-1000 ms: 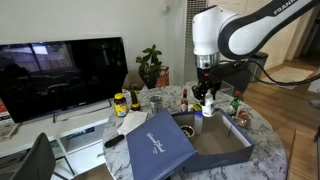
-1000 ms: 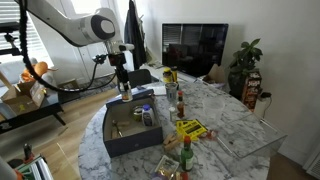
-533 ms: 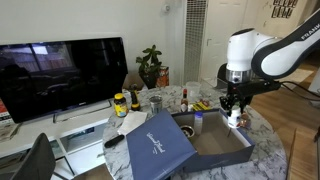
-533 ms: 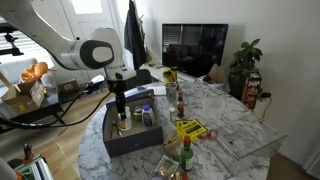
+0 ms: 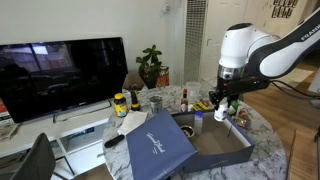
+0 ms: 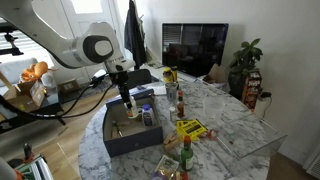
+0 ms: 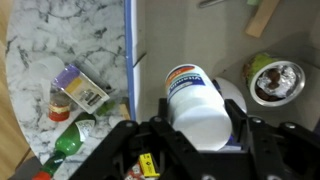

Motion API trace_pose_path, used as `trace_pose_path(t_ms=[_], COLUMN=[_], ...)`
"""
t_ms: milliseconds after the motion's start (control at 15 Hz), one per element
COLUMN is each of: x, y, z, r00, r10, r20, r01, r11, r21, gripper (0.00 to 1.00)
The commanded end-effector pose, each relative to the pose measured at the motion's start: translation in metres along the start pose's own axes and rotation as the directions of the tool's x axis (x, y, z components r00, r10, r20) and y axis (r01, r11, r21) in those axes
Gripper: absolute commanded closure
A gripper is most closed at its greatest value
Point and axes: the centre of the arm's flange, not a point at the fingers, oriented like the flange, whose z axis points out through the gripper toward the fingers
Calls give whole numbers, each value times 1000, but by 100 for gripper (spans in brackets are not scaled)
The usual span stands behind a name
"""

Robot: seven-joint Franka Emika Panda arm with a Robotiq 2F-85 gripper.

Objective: Put the white bottle into the box

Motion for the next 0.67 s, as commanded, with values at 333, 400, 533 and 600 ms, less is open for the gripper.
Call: trace_pose_path(t_ms=[333, 400, 533, 600], x=[34, 39, 48, 48], y=[-2, -5, -10, -8], z=[50, 57, 73, 79], r00=[998, 997, 994, 993], r10=[-52, -71, -99, -109], r20=[32, 39, 44, 52], r01=[54, 71, 96, 105], r11=[997, 997, 994, 991], r21=[-60, 7, 59, 77], gripper=[68, 68, 68, 68])
